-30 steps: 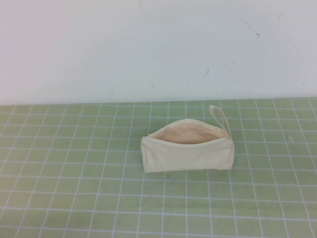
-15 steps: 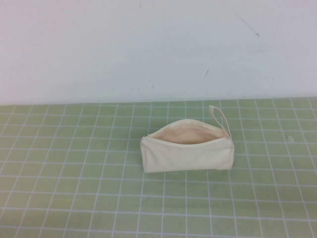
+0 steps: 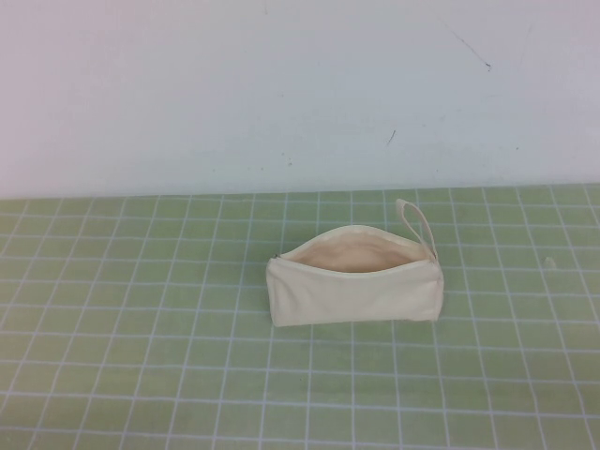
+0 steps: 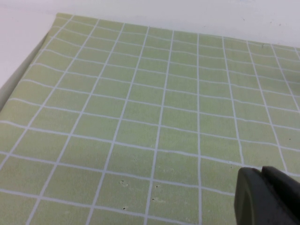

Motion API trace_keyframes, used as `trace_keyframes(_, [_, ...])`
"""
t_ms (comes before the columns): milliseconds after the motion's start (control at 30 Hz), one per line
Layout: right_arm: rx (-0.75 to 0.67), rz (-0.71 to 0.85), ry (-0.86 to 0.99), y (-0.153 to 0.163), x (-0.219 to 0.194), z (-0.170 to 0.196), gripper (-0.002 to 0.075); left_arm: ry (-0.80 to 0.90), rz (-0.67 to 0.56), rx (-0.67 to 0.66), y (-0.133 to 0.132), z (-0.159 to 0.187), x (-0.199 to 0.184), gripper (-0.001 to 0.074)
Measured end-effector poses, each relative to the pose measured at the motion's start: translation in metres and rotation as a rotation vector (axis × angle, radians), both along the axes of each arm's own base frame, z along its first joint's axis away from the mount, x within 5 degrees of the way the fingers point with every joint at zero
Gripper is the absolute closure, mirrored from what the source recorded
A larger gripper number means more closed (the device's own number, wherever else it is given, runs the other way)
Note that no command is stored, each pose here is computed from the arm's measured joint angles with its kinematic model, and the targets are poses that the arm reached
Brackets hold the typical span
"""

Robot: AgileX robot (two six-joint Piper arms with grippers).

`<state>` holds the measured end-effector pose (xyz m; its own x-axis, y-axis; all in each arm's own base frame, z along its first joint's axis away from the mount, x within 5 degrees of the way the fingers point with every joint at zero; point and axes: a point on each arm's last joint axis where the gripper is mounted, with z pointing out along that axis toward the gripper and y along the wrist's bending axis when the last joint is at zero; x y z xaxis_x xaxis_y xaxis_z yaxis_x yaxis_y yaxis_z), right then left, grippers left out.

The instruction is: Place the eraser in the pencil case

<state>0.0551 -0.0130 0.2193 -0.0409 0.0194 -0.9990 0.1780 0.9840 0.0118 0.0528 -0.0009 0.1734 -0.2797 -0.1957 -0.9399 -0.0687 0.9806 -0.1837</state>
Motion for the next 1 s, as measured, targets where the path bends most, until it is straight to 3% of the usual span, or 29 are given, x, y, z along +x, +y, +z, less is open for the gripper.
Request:
trace_keyframes(333, [0.084, 0.078, 0.044, 0.008, 0.001, -0.03, 0.0727, 0.0, 0.0, -0.002, 0.0, 0.0, 0.0, 0.0738])
trace_keyframes(533, [0.138, 0.113, 0.243, 0.012, -0.002, -0.048, 0.0727, 0.0, 0.0, -0.002, 0.0, 0.0, 0.0, 0.0738])
trace_keyframes(1000, [0.181, 0.116, 0.277, 0.011, -0.003, -0.051, 0.0727, 0.0, 0.0, -0.002, 0.0, 0.0, 0.0, 0.0738])
